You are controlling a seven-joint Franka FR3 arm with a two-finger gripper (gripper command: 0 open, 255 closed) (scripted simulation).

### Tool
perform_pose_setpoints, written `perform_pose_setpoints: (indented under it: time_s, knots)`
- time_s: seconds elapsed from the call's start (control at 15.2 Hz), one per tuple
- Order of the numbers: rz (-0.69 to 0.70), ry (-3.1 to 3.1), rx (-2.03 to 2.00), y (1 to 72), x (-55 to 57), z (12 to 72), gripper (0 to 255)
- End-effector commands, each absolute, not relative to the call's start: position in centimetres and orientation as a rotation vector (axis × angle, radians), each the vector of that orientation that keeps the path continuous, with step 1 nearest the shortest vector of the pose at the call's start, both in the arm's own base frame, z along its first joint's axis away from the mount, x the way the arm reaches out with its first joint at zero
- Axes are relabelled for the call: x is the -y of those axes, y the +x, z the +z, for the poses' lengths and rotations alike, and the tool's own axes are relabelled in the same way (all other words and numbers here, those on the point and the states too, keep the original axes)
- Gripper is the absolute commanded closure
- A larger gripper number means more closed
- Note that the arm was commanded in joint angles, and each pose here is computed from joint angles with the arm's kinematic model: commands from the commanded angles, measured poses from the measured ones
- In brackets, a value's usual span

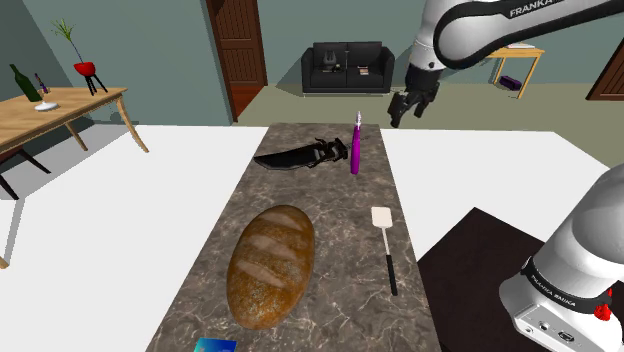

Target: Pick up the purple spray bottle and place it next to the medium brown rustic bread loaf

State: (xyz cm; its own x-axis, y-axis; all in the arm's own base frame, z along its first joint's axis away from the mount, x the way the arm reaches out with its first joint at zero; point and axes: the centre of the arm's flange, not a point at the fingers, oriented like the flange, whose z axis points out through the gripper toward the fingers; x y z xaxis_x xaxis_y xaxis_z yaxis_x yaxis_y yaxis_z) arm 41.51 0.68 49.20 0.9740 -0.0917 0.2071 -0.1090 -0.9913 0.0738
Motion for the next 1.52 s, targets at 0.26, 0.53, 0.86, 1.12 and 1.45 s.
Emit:
perform_pose_setpoints:
  time_s: [0.26,0.53,0.86,1.12,1.45]
  knots:
    - [0.363,3.000,0.307,46.5,-2.0,43.3,0]
    - [0.393,2.971,0.405,50.1,-2.5,39.6,0]
    - [0.429,2.930,0.526,54.8,-2.7,35.1,0]
    - [0.440,2.915,0.566,56.7,-2.5,32.6,0]
    - [0.440,2.915,0.566,57.4,-2.0,30.1,0]
